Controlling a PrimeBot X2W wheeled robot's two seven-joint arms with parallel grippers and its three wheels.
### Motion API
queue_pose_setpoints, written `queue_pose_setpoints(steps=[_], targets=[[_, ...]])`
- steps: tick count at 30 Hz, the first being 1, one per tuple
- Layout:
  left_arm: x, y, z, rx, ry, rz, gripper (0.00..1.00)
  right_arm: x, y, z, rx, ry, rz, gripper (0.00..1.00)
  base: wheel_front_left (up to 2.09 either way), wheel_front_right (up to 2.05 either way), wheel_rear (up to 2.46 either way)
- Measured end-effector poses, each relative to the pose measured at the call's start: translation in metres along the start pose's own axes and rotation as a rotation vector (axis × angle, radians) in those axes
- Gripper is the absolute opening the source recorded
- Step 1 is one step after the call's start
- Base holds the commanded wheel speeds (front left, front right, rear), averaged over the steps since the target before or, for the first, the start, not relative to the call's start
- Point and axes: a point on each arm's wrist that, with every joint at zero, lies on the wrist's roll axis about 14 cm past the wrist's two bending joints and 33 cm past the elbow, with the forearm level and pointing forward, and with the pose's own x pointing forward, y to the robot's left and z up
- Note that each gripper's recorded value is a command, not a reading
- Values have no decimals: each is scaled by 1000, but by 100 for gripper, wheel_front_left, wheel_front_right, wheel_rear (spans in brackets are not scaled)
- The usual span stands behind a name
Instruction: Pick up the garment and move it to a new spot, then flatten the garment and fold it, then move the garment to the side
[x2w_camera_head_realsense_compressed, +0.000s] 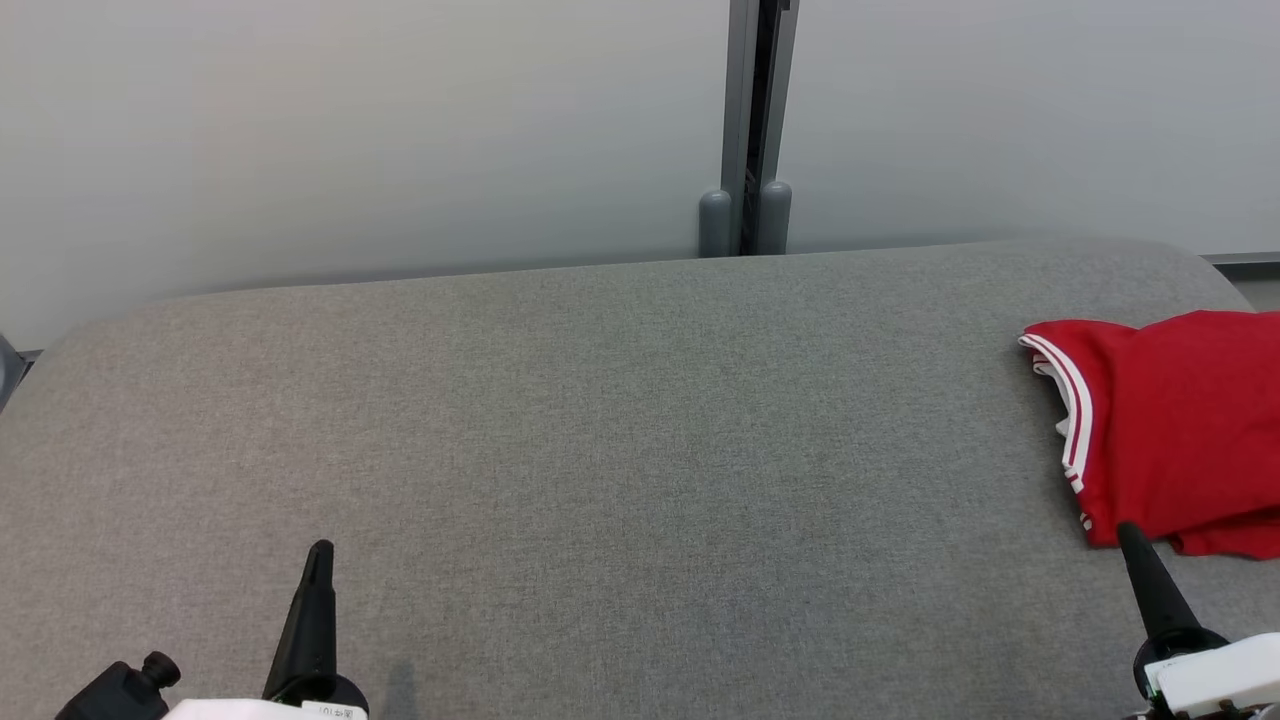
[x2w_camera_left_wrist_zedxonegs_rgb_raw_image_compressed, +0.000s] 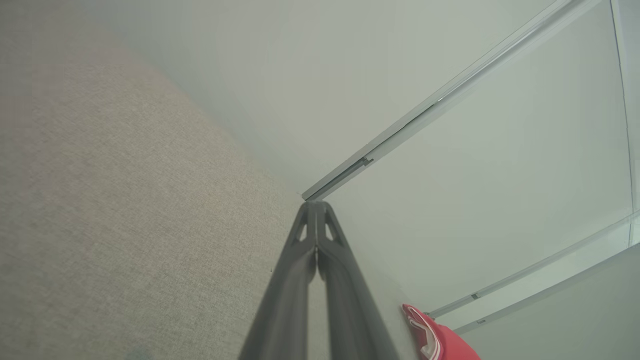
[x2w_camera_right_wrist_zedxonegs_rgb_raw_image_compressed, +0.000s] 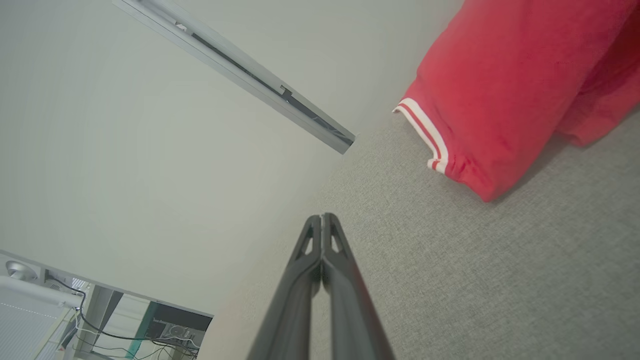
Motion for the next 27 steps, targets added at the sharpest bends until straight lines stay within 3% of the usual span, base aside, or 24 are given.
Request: queue_pose_setpoints(steps=[27], targets=[[1, -3, -3, -284, -8, -9, 0, 2, -4, 8, 273, -9, 19, 0, 0, 0, 0]])
